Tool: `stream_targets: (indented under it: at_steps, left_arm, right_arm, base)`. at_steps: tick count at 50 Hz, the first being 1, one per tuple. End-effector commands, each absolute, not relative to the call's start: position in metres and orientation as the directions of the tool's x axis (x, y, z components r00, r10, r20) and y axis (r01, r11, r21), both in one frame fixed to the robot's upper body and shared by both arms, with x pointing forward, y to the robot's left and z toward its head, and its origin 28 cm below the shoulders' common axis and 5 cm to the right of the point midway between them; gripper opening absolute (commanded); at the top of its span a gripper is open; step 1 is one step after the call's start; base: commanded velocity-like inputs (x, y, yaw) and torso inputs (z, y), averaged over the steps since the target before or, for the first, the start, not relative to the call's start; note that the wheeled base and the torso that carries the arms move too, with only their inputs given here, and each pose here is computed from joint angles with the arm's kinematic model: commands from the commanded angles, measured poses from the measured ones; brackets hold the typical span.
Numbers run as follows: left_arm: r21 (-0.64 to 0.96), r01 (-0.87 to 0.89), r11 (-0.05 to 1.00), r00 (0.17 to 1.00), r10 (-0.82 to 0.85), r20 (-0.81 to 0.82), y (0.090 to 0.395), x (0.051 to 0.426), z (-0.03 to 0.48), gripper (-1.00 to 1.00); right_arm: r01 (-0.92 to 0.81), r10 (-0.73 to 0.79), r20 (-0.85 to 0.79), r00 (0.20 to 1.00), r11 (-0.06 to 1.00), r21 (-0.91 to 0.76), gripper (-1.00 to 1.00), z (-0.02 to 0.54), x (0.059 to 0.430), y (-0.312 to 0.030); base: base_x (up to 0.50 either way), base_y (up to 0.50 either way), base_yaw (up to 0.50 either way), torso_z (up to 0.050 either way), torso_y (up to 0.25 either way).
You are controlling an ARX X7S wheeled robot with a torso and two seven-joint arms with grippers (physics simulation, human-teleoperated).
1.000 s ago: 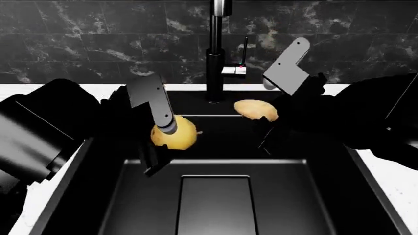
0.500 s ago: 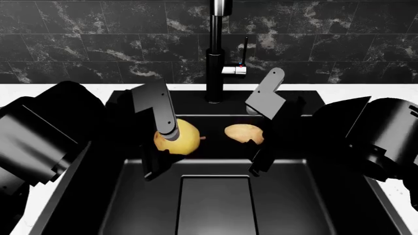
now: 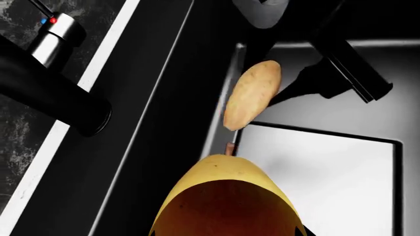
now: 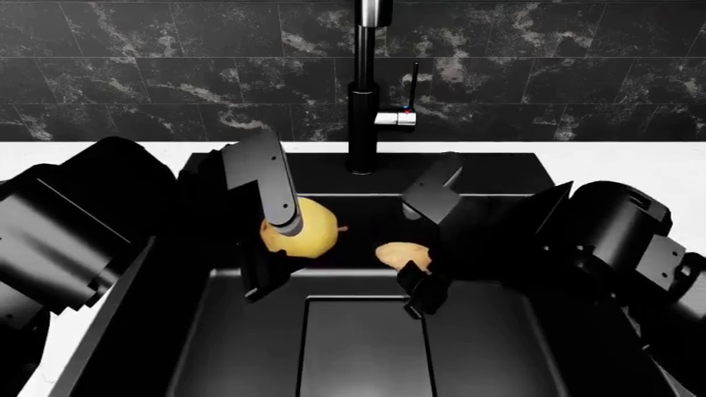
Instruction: Pick up the fruits and vegetables and place them in the sink. Turn on the sink faucet to wash them. Then turn the sink off and put them in the tray.
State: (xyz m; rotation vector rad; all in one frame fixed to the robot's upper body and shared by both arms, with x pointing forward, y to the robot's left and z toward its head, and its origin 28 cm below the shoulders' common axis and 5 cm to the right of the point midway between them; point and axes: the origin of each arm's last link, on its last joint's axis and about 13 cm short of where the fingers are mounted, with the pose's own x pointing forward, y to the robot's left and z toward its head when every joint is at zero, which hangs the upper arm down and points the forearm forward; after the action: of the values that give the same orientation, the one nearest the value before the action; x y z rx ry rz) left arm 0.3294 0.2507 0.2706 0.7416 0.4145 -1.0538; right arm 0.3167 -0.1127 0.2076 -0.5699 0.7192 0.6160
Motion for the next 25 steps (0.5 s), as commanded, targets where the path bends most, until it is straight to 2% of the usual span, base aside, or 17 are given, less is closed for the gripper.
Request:
stream_targets:
  at_steps: [1,16,25]
  left_arm:
    - [0.351,0.887,0.300,0.460,-0.635,-0.621,0.250,0.331,0.271,-1.00]
    - [0.349,0.890,0.293,0.454,-0.643,-0.617,0.248,0.332,0.267,-1.00]
    - [0.341,0.893,0.293,0.448,-0.647,-0.617,0.248,0.332,0.267,-1.00]
  right_arm:
    - [-0.694,0.287,-0.793,0.538,0.684,-0.224,-1.00,0.191,0.316,-0.113]
    - [-0.722,0.291,-0.853,0.432,0.678,-0.134,-1.00,0.144,0.320,-0.105]
    - [-0.727,0.294,-0.870,0.397,0.679,-0.102,-1.00,0.127,0.320,-0.103]
  base:
    - [0.03,0.00,0.00,0.000,0.000]
    - [0.03,0.00,0.00,0.000,0.000]
    - [0.03,0.00,0.00,0.000,0.000]
